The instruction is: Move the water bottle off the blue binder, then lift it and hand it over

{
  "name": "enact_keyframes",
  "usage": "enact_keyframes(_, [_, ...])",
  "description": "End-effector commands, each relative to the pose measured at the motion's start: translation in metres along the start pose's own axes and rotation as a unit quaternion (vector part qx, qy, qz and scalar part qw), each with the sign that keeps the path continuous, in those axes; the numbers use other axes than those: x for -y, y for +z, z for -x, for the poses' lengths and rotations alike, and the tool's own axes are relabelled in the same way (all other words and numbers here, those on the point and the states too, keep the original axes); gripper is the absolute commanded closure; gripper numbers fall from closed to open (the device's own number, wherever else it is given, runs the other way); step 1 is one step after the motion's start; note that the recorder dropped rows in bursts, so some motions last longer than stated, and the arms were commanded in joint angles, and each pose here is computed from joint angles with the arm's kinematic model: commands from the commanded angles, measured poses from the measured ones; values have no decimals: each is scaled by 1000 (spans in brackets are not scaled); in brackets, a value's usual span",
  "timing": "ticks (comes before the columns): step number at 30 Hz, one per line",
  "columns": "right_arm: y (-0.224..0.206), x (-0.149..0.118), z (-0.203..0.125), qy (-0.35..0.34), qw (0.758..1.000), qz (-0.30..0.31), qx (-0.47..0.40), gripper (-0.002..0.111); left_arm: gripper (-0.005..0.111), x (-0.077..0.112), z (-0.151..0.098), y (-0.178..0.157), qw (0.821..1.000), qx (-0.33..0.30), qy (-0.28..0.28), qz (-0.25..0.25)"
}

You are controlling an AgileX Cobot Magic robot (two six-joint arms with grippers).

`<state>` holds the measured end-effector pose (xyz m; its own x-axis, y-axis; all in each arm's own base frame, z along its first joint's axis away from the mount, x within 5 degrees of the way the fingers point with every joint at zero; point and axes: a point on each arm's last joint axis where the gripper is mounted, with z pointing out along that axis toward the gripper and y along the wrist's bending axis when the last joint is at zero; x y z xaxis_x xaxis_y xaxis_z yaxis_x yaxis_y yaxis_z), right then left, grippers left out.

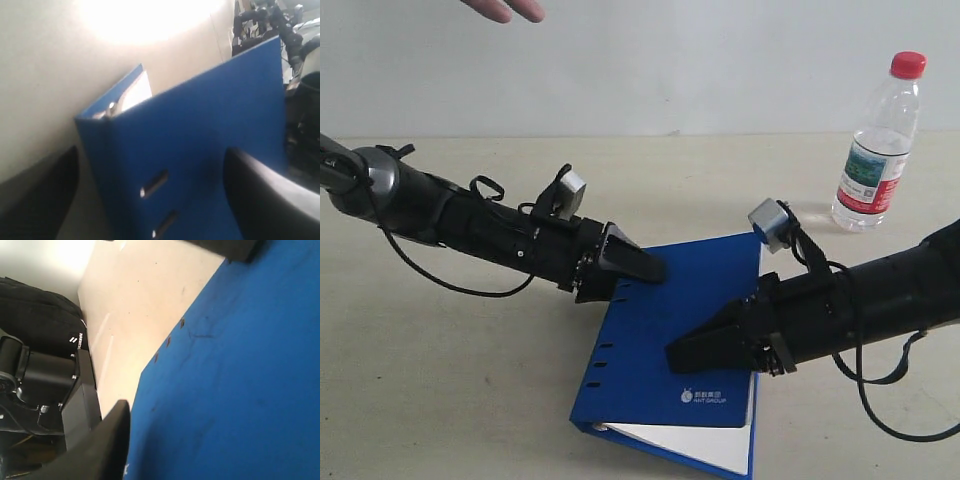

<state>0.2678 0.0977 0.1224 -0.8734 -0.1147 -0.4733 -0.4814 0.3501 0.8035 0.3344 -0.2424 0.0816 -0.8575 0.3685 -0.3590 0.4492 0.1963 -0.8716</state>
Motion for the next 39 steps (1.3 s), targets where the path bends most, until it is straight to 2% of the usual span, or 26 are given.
enact_keyframes(1, [-2,-7,5,-30,999,17,19,108,32,9,4,11,1000,20,4,-21])
enact_keyframes(5, [-2,-7,6,-47,999,16,23,108,32,17,2,26,999,17,5,-33])
enact_keyframes(9, [-3,8,5,-18,998,-66,16,108,36,20,8,28,998,50,5,-44])
enact_keyframes(12, [-3,13,5,8,996,-91,16,108,58,21,10,27,997,62,1,-47])
enact_keyframes(14, [-4,16,5,20,994,-107,16,107,89,20,9,27,997,59,2,-46])
enact_keyframes(15, [-4,16,4,20,994,-111,16,106,98,20,9,27,997,58,2,-46])
enact_keyframes(16, [-4,17,4,20,993,-114,16,102,101,20,9,27,997,55,3,-45])
enact_keyframes(19, [-4,18,4,20,993,-119,16,82,101,20,7,28,998,48,6,-43])
enact_keyframes(20, [-4,18,4,20,992,-122,15,71,101,20,7,28,998,44,8,-42])
enact_keyframes(21, [-5,20,4,15,991,-130,14,54,101,19,5,28,999,33,13,-39])
enact_keyframes(22, [-5,22,4,15,989,-144,14,46,101,19,2,27,999,18,20,-34])
enact_keyframes(25, [-8,30,-1,5,982,-190,-16,45,101,15,0,19,999,-5,28,-21])
enact_keyframes(28, [-12,37,-11,-3,970,-230,-76,45,101,8,6,0,1000,20,19,-12])
enact_keyframes(30, [-13,37,-10,4,970,-233,-72,45,101,5,8,-9,999,31,17,-8])
enact_keyframes(34, [-19,29,-1,-25,966,-247,-70,45,101,1,12,-29,999,46,18,4])
enact_keyframes(39, [-41,9,15,-65,941,-329,-51,45,101,1,13,-45,999,36,22,20])
